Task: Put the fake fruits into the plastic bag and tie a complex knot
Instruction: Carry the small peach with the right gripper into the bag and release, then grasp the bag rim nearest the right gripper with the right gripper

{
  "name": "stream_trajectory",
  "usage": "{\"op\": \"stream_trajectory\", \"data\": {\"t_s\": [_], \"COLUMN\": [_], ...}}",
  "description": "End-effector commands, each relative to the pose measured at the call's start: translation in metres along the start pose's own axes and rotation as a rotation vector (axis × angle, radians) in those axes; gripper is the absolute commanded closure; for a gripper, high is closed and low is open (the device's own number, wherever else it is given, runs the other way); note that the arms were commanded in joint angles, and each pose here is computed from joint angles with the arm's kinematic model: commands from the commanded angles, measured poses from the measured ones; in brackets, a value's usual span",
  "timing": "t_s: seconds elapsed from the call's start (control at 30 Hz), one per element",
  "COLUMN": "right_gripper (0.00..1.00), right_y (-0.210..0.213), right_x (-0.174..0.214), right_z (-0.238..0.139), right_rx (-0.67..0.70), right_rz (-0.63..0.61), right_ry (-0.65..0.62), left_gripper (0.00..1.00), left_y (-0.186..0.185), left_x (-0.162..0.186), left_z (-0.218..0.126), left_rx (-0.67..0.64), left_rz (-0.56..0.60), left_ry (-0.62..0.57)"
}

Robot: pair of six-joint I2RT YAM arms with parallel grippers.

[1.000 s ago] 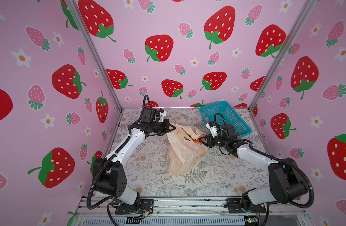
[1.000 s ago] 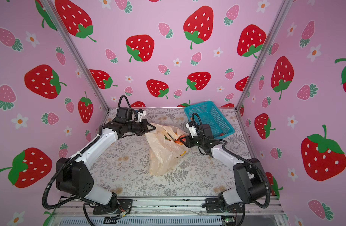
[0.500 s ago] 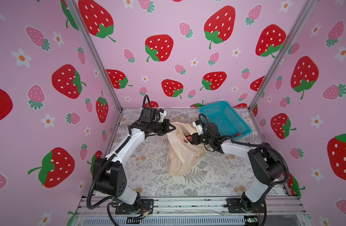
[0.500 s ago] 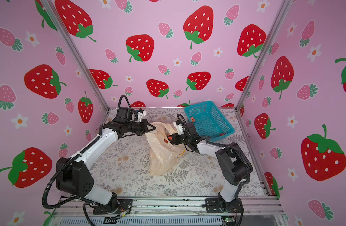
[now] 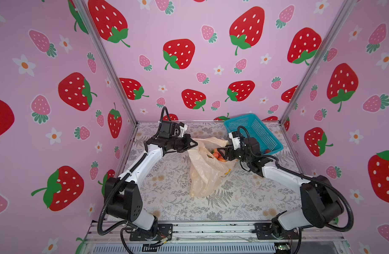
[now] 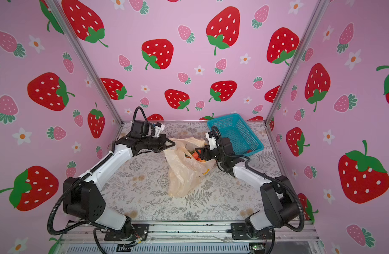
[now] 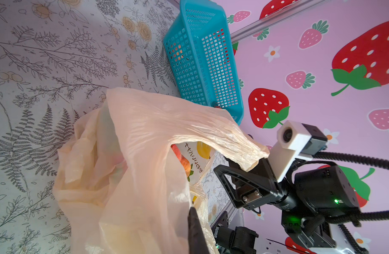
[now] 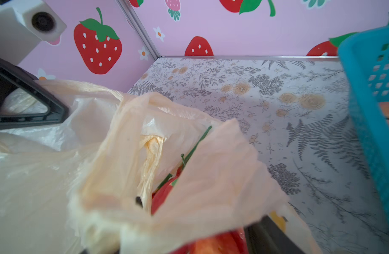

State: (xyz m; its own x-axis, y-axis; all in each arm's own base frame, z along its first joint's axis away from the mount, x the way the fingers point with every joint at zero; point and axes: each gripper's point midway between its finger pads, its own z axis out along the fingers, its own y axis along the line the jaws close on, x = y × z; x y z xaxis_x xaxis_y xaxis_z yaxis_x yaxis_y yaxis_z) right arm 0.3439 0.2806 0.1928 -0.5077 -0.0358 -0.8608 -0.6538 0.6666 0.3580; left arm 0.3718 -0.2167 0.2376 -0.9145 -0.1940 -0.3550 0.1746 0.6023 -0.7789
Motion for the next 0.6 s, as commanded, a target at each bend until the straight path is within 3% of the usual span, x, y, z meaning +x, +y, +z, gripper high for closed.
{"op": "stream_trajectory", "data": {"t_s": [0.0,0.23,0.57], "right_gripper": [0.27,0.29,0.23], "right_y": [-0.017,-0.017,0.019], "right_x": [0.013,0.017,-0.012], "right_z": [-0.015,-0.04,-0.052], "right_rx": [0.066,0.081,0.014], "right_rz": [-0.057,-0.212,-0.513], "right_ry": [0.041,0.061,-0.079], "left_gripper": [1.0,1.0,1.0], "left_y": [-0.009,-0.009,-0.008], "left_x": [0.0,-0.001,-0.001], "left_z": [-0.003,-0.003,-0.003], "left_rx": [0.021,0.019,0.016], "left_rz": [0.028,0.03,0.029], "left_ry": [-0.003,-0.003,-0.002]}}
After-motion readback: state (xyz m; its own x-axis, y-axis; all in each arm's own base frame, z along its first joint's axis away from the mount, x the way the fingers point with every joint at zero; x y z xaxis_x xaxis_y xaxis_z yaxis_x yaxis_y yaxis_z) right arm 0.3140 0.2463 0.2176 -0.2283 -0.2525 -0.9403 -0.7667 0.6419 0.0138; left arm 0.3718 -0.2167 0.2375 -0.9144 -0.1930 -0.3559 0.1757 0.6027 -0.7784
